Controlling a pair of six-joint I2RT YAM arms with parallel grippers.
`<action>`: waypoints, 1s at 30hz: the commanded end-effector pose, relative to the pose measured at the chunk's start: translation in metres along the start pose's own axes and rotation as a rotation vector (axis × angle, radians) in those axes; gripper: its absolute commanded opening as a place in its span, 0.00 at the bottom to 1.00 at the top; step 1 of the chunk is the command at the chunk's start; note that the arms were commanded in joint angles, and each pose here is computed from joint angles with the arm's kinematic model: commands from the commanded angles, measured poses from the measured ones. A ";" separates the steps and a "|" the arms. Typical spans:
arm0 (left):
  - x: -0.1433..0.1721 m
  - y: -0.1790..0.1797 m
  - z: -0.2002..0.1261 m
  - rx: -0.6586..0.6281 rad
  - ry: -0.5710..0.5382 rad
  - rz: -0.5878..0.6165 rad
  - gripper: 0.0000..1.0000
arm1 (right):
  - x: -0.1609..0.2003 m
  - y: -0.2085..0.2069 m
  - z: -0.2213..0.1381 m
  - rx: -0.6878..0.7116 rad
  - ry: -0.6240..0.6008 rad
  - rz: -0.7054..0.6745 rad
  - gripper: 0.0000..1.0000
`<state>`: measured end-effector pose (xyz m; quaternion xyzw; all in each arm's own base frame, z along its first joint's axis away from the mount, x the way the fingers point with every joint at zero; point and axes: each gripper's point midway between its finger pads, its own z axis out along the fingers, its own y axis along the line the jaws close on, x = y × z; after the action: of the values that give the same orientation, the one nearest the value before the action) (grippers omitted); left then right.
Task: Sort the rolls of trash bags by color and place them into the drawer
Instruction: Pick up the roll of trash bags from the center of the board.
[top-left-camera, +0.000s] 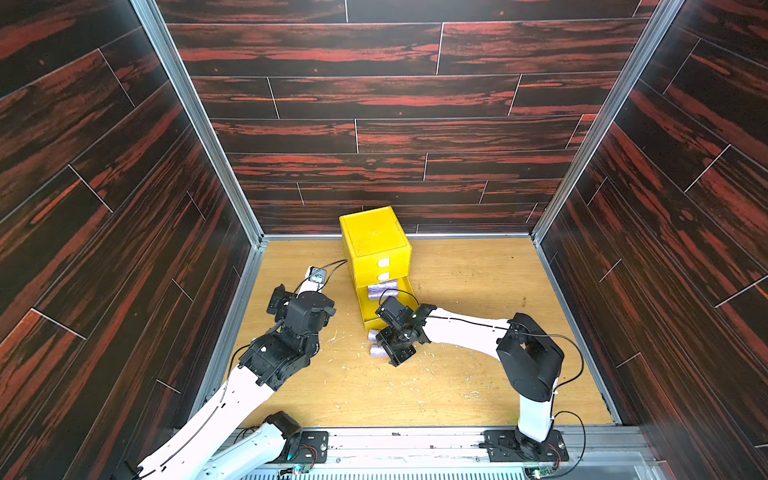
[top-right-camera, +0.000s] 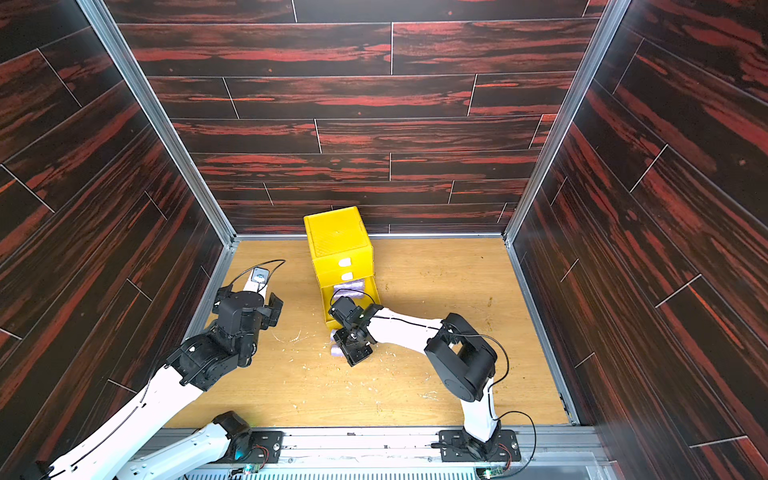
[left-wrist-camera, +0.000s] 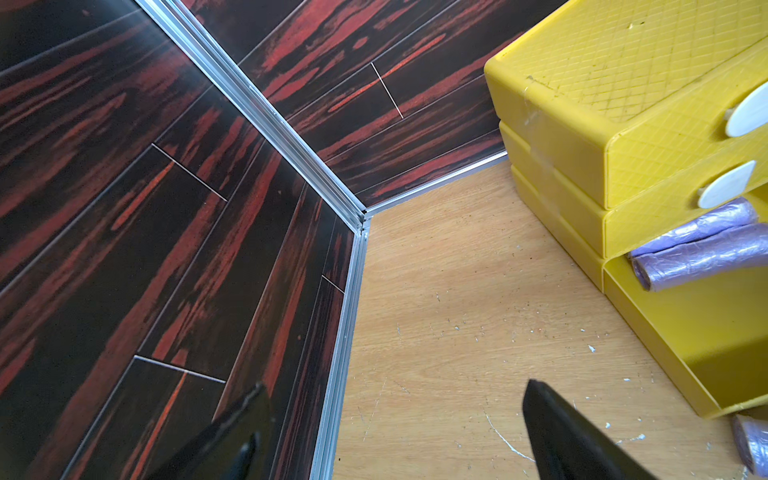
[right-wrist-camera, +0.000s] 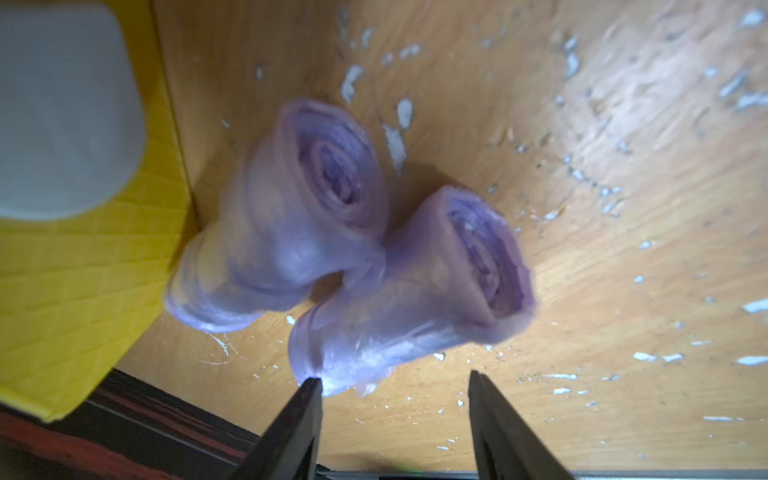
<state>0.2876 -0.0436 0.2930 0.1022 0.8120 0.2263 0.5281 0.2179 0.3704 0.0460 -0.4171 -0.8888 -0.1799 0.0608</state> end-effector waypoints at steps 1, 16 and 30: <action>0.001 0.002 -0.001 0.001 -0.010 -0.020 0.98 | -0.008 -0.004 -0.001 0.028 -0.050 0.026 0.60; 0.002 -0.001 -0.001 0.012 -0.008 -0.017 0.98 | -0.018 -0.015 0.026 0.124 -0.090 0.041 0.59; 0.003 -0.003 0.000 0.017 -0.004 -0.011 0.98 | -0.023 -0.030 0.006 0.112 -0.123 0.018 0.45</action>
<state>0.2873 -0.0456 0.2915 0.1059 0.8127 0.2194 0.5293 0.2149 0.3497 0.0187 -0.4330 -0.8933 -0.1127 0.0424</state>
